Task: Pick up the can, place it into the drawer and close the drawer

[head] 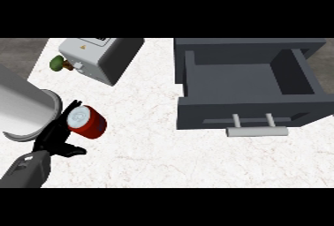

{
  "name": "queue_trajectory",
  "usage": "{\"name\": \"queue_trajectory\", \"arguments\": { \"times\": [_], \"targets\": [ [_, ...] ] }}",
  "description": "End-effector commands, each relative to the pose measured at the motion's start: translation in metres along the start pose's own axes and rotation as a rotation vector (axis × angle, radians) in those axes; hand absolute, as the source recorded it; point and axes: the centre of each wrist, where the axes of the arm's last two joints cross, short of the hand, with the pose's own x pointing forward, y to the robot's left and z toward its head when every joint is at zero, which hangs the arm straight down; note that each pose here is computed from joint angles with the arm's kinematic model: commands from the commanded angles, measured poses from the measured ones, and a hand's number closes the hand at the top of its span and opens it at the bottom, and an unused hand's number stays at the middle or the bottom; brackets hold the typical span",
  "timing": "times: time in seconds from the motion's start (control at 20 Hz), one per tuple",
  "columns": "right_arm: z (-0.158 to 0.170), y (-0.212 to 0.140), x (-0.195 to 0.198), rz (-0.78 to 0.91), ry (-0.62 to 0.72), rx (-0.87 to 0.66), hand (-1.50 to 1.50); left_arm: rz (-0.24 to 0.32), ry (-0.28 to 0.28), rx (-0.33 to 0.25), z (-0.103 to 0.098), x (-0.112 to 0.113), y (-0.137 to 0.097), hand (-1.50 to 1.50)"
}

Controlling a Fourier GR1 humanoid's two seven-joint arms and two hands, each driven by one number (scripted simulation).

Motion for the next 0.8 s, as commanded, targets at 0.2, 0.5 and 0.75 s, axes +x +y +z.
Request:
{"name": "queue_trajectory", "arguments": {
  "times": [0.2,0.5,0.75],
  "targets": [
    [-0.004,0.004,0.017,-0.003,0.001,-0.004,-1.5,0.103,0.001,-0.016,-0.021,0.0,-0.018,-1.5],
    [-0.003,0.007,0.003,-0.006,0.019,0.026,-1.5,0.173,0.002,-0.093,-0.033,-0.006,-0.039,1.5],
    [0.005,0.014,0.013,-0.034,0.015,0.01,-1.5,0.167,-0.044,-0.184,-0.029,0.008,-0.022,1.5]
  ]
}}
